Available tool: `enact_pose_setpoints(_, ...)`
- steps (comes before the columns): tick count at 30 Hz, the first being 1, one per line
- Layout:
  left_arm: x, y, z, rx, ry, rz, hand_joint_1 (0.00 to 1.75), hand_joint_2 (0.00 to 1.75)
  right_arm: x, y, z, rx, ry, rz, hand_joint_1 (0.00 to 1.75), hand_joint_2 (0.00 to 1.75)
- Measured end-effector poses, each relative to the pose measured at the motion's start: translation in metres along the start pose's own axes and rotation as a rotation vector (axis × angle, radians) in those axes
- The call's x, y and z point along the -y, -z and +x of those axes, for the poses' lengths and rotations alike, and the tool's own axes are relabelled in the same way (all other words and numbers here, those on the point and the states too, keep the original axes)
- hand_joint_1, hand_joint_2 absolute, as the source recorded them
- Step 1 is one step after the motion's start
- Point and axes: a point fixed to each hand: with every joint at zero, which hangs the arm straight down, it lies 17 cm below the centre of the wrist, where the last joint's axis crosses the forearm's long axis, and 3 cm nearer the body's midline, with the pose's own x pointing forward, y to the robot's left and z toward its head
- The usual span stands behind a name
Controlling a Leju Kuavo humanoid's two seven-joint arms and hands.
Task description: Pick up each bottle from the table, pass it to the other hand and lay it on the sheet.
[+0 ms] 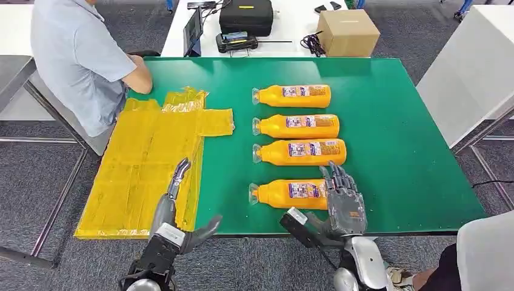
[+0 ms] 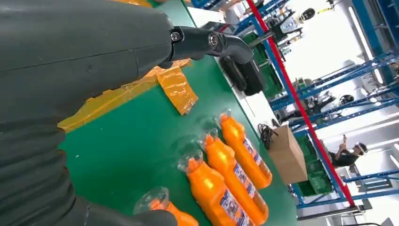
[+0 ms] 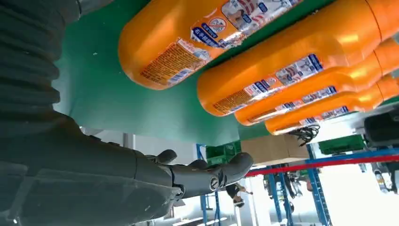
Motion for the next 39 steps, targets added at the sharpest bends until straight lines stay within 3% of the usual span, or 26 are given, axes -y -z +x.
enact_pose_setpoints(11,0.011,-0.001,0.001,-0.007,-0.003,-0.046,0.0,1.75,-0.014,0.019,-0.004,0.003,0.032,0.052,0.0,1.75)
enact_pose_setpoints(39,0.025,-0.001,-0.01,-0.057,-0.022,-0.089,0.0,1.75,-0.057,0.023,-0.031,-0.06,0.042,0.203,0.0,1.75)
